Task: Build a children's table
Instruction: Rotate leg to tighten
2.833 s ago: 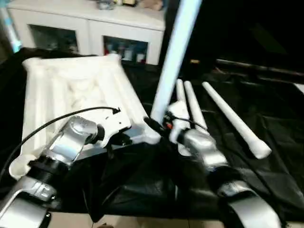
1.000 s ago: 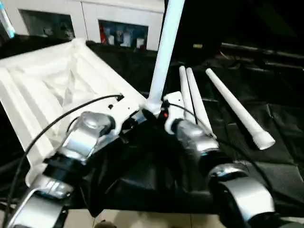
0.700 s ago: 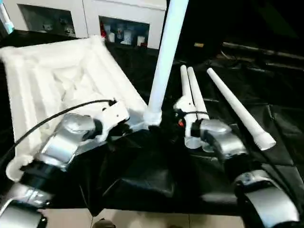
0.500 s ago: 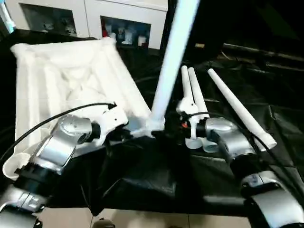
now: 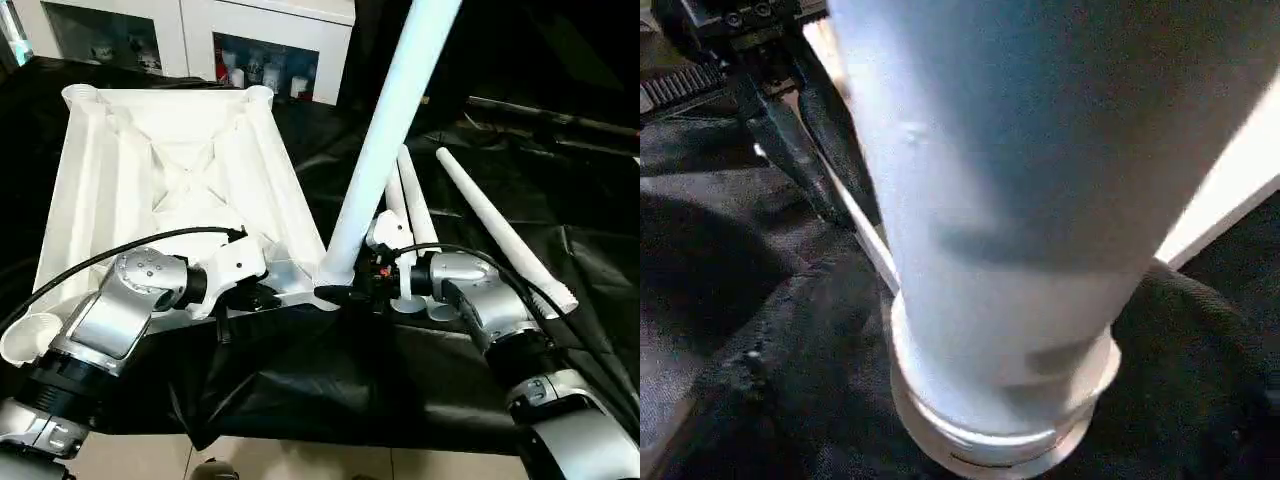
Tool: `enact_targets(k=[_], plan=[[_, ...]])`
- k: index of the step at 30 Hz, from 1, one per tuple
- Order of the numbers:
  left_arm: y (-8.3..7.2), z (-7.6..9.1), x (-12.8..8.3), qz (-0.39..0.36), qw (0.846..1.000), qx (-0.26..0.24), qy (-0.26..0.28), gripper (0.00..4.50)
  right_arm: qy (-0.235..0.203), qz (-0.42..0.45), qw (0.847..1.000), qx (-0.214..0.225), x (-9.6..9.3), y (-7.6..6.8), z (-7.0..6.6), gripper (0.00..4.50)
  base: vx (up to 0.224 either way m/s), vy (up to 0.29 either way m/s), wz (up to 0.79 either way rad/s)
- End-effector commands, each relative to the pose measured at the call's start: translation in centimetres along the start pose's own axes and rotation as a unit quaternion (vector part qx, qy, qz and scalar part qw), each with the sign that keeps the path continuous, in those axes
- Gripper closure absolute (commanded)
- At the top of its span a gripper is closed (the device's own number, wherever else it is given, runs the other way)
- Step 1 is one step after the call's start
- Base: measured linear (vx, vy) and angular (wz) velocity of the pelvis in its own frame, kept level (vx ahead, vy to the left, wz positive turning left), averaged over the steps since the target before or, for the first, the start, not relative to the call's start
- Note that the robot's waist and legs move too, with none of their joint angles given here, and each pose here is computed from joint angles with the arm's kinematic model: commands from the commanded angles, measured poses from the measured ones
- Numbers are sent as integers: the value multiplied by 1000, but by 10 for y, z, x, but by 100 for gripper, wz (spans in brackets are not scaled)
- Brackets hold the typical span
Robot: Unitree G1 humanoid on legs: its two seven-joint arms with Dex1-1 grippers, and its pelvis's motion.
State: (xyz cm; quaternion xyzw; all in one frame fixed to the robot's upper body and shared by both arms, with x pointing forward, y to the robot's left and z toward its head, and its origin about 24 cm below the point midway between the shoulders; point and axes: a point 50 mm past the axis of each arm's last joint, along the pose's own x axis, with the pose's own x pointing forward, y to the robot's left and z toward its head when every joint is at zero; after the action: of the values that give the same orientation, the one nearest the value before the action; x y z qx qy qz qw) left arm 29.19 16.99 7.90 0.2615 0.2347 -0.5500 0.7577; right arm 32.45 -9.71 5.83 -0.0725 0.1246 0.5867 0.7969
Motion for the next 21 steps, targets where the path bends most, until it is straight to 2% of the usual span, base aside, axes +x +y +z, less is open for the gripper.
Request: enact_targets(k=[1,8,15,17,18,21], plan=[[-13,-6,12,-46,999,-3,10,450,3,-3,1000,-4,-3,1,-1,67,0,0,0],[-15,-6,14,-45,999,-6,10,450,6,-1,1000,0,-1,3,-4,119,0,0,0],[-14,-8,15,-40,999,-9,13,450,4,-19,999,26,0,7,-14,172,0,0,0],[-14,-9,15,-38,999,-12,14,450,3,-37,999,37,1,6,-18,175,0,0,0],[-12,-10,17,-26,999,-20,16,450,1,-70,996,60,3,5,-25,177,0,0,0],[-8,-10,19,-2,999,-30,20,450,-2,-106,991,87,6,5,-32,178,0,0,0]])
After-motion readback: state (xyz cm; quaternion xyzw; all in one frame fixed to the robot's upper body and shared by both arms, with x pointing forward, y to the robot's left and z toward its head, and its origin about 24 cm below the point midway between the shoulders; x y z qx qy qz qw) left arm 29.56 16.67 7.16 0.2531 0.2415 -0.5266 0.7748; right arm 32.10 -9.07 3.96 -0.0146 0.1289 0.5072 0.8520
